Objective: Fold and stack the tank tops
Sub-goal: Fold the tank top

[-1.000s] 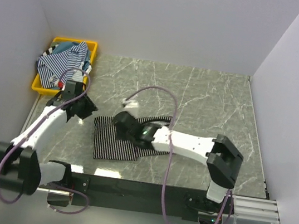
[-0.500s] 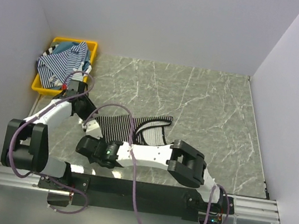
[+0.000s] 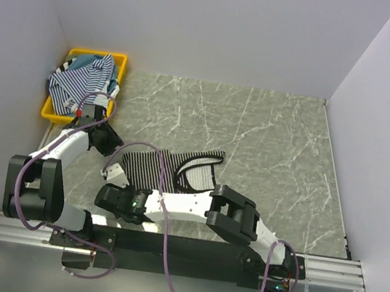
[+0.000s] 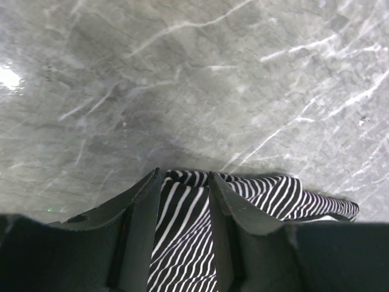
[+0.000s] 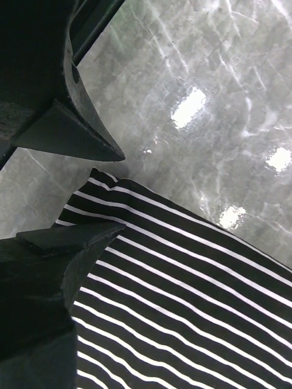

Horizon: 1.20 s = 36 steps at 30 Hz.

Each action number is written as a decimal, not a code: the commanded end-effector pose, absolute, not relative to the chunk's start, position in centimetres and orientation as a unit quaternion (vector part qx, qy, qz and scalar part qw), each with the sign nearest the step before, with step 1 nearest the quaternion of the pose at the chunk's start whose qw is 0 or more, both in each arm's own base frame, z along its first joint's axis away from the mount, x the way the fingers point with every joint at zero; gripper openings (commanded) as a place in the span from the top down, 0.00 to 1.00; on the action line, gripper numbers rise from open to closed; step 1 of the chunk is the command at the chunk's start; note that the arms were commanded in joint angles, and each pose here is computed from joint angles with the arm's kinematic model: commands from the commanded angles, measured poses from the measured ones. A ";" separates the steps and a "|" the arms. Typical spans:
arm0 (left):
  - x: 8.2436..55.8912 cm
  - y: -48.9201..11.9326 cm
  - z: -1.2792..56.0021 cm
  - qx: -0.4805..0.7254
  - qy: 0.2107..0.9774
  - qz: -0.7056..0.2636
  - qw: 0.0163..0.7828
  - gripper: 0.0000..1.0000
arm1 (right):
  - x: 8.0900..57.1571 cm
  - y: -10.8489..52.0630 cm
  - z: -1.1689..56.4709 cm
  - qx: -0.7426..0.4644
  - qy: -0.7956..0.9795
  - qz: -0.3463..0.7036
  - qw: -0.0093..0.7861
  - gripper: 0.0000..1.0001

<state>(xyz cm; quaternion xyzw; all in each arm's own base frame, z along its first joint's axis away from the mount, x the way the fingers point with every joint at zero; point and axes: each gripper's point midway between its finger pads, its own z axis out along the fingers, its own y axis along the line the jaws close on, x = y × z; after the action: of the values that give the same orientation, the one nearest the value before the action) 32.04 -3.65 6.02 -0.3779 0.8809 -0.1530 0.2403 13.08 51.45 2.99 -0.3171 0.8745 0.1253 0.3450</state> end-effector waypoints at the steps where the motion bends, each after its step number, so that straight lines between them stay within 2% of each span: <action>1: 32.6 -4.4 6.8 -0.359 0.880 -0.181 0.254 0.57 | 12.8 51.3 2.8 -0.314 0.873 0.121 0.352 0.48; 3: 32.5 -4.7 6.8 -0.357 0.879 -0.189 0.254 0.55 | 12.8 50.8 2.1 -0.315 0.876 0.113 0.347 0.48; 6: 32.3 -5.0 6.7 -0.353 0.878 -0.201 0.254 0.51 | 12.8 50.2 2.0 -0.307 0.879 0.113 0.347 0.60; 7: 32.2 -5.2 6.9 -0.351 0.877 -0.207 0.257 0.50 | 12.7 50.1 2.1 -0.303 0.880 0.120 0.345 0.67; 13: 31.3 -5.7 6.8 -0.349 0.874 -0.221 0.255 0.47 | 13.9 49.3 4.2 -0.262 0.885 0.196 0.331 0.85; 21: 29.8 -6.3 4.4 -0.359 0.875 -0.229 0.229 0.49 | 14.5 49.5 5.4 -0.244 0.886 0.242 0.313 0.90; 30: 31.1 -6.9 5.5 -0.344 0.867 -0.253 0.258 0.44 | 14.3 49.4 5.8 -0.241 0.885 0.252 0.309 0.90; 36: 31.4 -7.0 4.6 -0.338 0.879 -0.231 0.246 0.49 | 14.4 49.0 5.9 -0.236 0.886 0.256 0.307 0.91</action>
<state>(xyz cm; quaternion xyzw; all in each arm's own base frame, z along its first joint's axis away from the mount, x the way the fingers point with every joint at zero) 29.92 -6.97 3.87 -0.3498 0.8787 -0.2323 0.2270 14.11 48.30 2.77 -0.2551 0.8960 0.2195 0.2898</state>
